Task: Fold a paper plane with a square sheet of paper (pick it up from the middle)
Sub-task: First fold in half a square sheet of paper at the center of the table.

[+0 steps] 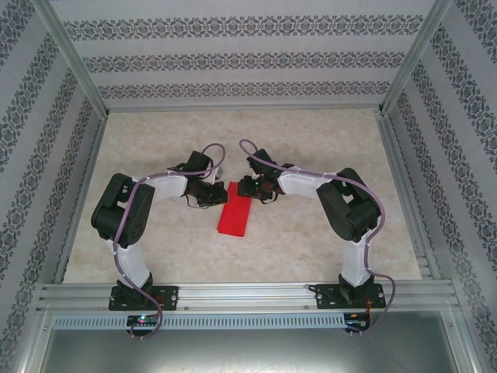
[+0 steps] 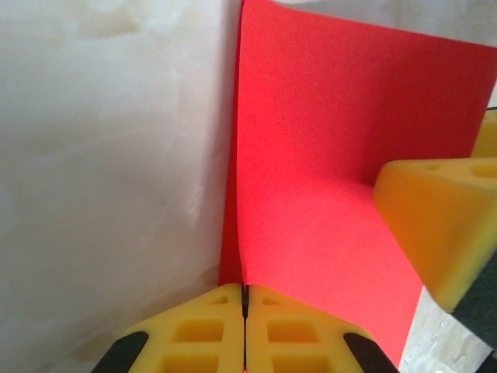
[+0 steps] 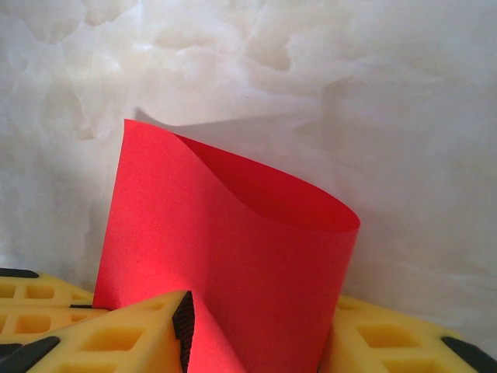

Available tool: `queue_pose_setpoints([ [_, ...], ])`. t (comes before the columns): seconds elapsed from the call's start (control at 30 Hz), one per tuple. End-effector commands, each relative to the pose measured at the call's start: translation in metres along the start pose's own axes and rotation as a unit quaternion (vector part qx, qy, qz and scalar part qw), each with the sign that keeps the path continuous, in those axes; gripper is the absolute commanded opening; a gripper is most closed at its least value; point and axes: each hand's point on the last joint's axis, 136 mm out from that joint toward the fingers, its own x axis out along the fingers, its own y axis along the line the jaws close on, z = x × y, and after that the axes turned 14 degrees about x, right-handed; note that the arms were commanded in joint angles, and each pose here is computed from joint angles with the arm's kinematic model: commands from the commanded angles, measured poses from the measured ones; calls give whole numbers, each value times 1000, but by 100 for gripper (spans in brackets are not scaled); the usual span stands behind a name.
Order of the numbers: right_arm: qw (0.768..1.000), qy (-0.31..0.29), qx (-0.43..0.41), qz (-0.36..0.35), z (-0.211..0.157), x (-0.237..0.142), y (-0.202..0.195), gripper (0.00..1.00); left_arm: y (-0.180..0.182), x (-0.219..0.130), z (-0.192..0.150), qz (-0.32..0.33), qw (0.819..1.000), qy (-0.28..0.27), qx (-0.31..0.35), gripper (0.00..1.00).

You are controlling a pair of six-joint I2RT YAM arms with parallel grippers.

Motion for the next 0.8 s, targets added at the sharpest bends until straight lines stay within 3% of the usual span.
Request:
queue_pose_setpoints([
  [0.0,1000,20,2,-5,-16,3,-5,44,-7,1,12,-18,1000,-10,11,9],
  [0.4,999,17,-6,-38,-15,1,-20,38,-10,2,18,-21,1000,-13,15,12],
  [0.77,998,19,-13,-51,-16,1,-28,35,-7,-5,14,-1,1000,-2,24,25],
])
